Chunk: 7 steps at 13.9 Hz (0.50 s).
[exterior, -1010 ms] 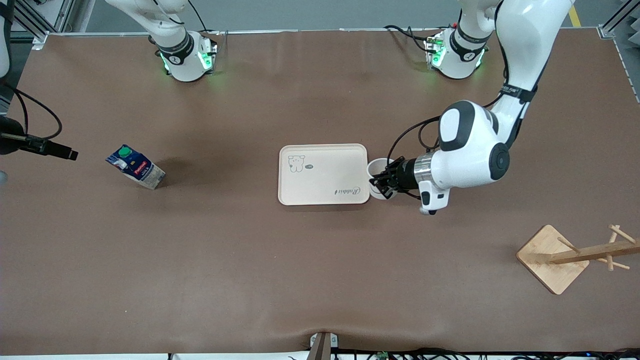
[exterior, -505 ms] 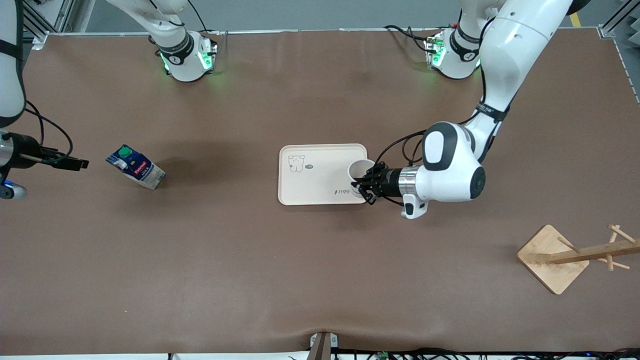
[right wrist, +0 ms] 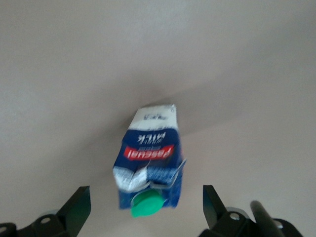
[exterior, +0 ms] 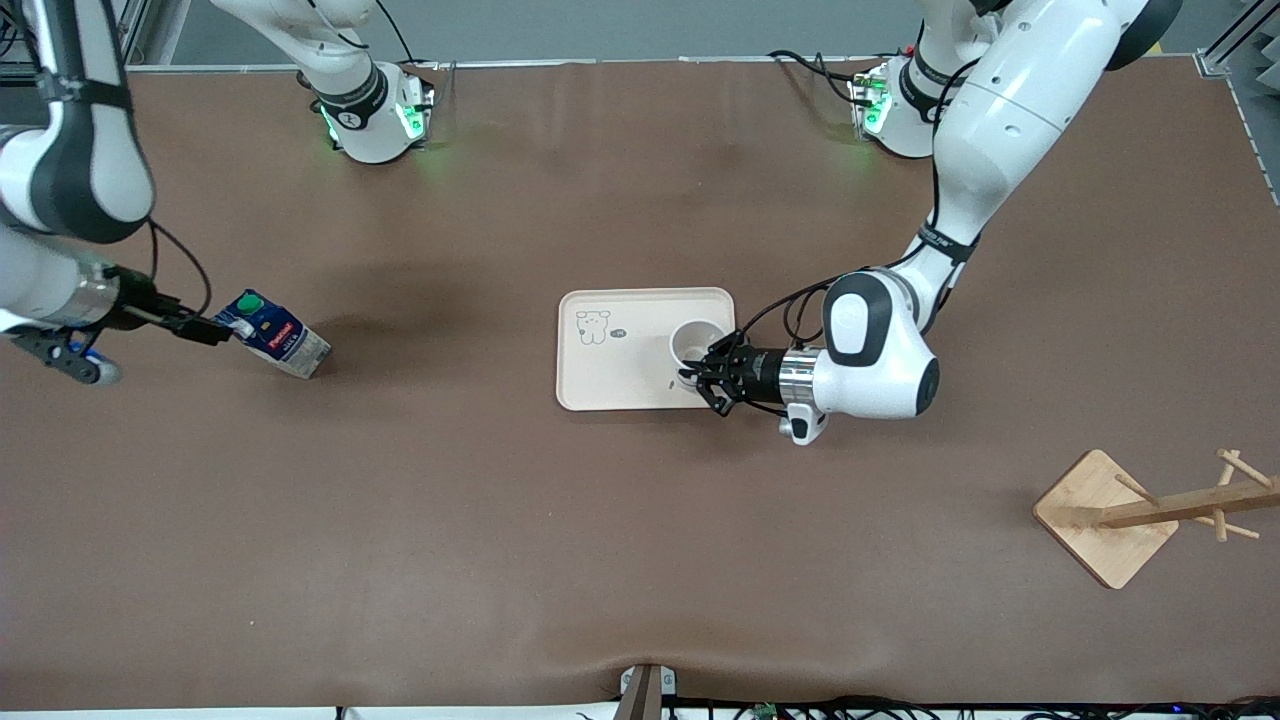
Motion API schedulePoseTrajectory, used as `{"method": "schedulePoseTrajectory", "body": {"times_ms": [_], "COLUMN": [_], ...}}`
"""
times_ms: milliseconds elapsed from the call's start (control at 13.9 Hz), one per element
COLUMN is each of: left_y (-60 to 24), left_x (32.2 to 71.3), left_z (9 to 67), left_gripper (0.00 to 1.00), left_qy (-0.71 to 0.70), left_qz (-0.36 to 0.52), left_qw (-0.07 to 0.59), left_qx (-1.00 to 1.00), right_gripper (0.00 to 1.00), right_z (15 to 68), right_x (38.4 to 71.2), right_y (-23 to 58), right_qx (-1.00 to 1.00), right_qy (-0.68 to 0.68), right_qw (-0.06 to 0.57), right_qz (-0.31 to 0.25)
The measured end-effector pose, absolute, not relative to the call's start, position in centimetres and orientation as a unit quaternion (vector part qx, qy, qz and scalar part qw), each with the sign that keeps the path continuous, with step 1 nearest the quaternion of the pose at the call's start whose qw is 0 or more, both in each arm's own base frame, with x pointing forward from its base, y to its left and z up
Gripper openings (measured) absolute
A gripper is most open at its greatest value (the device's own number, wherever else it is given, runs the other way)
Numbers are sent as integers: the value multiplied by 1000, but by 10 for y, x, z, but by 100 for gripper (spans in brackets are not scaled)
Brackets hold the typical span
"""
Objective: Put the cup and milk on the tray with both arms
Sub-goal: 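Lower the cup onto the tray while the right gripper grasps the milk, then lift the milk carton with the right gripper while the left gripper withdraws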
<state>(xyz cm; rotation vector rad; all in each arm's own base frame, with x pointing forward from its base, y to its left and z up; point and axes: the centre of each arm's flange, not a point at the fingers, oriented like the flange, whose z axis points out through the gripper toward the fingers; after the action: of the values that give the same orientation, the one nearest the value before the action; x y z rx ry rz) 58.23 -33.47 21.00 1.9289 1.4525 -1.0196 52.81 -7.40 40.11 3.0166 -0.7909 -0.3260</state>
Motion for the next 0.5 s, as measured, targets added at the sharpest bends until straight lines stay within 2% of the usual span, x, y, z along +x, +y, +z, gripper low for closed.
{"method": "schedulePoseTrajectory", "body": {"times_ms": [216, 433, 505], "left_y": [-334, -332, -332], "left_x": [580, 580, 579], "left_z": [193, 186, 185], "left_gripper": [9, 9, 15], "left_qy": [553, 565, 566], "left_qz": [-384, -388, -389], "left_qw": [245, 237, 236], "left_qx": [698, 688, 688], "right_gripper": [100, 100, 100], "right_z": [397, 368, 359], "right_x": [511, 496, 490], "right_y": [-58, -59, -59], "right_qx": [962, 964, 964], "right_qy": [-257, -261, -261], "right_qw": [4, 0, 0], "right_qz": [-89, -51, -46]}}
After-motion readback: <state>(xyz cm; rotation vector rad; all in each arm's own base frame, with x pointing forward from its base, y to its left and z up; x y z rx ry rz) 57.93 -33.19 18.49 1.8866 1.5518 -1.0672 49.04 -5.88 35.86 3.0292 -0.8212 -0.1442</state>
